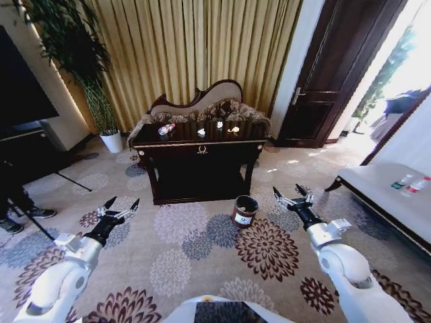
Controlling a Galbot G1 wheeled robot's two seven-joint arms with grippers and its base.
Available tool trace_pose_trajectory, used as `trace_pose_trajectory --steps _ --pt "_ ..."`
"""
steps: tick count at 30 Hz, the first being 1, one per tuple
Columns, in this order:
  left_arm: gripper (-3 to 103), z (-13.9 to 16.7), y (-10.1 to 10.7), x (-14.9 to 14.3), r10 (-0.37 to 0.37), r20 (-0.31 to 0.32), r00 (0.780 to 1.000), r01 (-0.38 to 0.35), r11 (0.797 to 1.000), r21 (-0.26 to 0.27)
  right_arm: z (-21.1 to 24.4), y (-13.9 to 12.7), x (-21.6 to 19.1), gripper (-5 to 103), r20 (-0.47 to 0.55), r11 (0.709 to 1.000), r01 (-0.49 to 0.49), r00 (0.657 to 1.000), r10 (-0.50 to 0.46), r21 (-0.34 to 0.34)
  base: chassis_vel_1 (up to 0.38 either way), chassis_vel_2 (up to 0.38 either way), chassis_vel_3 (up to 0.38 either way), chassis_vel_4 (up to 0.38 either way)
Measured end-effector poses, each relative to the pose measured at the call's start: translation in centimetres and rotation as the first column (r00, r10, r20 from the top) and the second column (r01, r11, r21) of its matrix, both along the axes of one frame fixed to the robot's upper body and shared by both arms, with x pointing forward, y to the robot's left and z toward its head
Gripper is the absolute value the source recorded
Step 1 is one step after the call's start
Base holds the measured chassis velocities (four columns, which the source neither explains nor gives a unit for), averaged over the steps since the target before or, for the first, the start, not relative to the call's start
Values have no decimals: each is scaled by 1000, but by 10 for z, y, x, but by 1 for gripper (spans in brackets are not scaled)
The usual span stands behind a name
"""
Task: Move to the front of the table and place the trash on the table into the trash bin.
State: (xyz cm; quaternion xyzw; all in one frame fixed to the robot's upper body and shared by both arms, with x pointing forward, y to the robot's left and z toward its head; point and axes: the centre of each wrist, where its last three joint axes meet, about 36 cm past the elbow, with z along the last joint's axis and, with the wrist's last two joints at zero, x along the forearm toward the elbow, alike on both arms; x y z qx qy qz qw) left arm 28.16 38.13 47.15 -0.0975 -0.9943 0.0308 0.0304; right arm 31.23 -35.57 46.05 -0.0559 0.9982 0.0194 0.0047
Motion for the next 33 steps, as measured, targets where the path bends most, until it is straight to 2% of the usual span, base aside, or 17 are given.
trace_pose_trajectory --steps 33 --pt "100 -3 3 -1 -9 13 1000 9 1000 -4 1 10 -7 100 1 1000 -20 1000 20 -14 -16 13 13 -14"
